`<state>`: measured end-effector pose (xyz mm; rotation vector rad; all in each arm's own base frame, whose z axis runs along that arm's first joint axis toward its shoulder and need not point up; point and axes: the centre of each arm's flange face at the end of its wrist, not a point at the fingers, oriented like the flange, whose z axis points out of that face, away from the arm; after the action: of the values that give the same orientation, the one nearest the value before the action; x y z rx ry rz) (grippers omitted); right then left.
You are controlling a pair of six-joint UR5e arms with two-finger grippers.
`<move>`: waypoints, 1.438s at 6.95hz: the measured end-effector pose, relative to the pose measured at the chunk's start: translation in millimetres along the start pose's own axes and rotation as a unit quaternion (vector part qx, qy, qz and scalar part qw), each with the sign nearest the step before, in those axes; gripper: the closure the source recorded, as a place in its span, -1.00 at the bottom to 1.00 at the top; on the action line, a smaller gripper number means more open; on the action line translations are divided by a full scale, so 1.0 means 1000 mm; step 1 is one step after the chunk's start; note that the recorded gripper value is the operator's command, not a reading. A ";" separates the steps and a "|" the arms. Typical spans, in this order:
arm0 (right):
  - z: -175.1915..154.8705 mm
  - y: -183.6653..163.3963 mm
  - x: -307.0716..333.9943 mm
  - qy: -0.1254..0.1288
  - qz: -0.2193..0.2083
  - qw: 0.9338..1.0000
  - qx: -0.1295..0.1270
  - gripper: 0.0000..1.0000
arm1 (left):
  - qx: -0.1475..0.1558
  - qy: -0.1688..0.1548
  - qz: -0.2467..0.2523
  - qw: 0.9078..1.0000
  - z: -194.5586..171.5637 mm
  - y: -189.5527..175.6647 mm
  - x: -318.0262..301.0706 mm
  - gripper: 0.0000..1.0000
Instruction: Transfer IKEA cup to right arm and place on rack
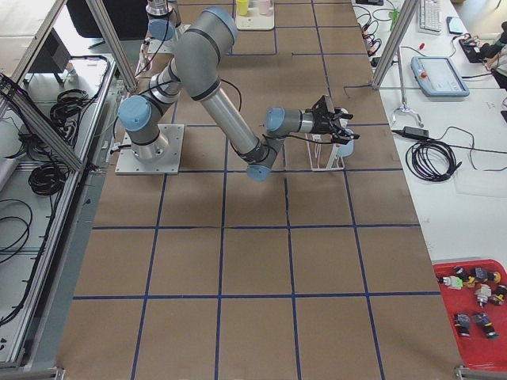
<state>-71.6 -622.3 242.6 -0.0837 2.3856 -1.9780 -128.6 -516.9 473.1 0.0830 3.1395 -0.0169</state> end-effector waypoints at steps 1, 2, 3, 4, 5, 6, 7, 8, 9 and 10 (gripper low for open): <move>-0.002 -0.009 0.000 0.003 -0.003 1.000 0.006 -0.99 | 0.000 0.000 0.000 1.000 0.000 0.000 0.000 -0.99; -0.006 -0.021 -0.001 0.005 -0.007 1.000 0.011 -0.99 | 0.000 0.000 0.000 1.000 0.000 0.000 0.000 -0.99; -0.007 -0.035 -0.001 0.004 0.000 1.000 -0.005 -0.99 | 0.001 0.000 0.000 1.000 0.000 0.000 0.000 -0.99; -0.004 -0.047 0.001 0.001 0.021 0.999 -0.050 -0.99 | 0.001 0.000 0.000 1.000 -0.001 0.000 0.000 -0.99; -0.004 -0.063 0.002 -0.003 0.043 0.994 -0.099 -1.00 | 0.001 0.000 0.000 1.000 -0.001 0.000 0.000 -0.99; -0.010 -0.085 0.000 -0.007 0.057 0.990 -0.132 -1.00 | 0.001 0.000 0.000 1.000 -0.001 0.000 0.000 -0.99; -0.019 -0.110 -0.005 -0.010 0.066 0.986 -0.153 -1.00 | 0.001 0.000 0.000 1.000 -0.001 0.000 0.000 -0.99; -0.028 -0.131 -0.012 -0.014 0.074 0.982 -0.174 -1.00 | 0.001 0.000 0.000 1.000 -0.001 0.000 0.000 -0.99; -0.033 -0.146 -0.024 -0.016 0.078 0.977 -0.199 -1.00 | 0.001 0.000 0.000 1.000 -0.001 0.000 0.000 -0.99; -0.035 -0.158 -0.042 -0.015 0.077 0.971 -0.226 -1.00 | 0.000 0.001 -0.001 1.000 0.000 0.000 0.000 -0.99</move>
<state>-29.8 -614.1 404.3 0.0567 2.6789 -1.3299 -128.7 -516.8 472.7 0.0815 3.1405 -0.0166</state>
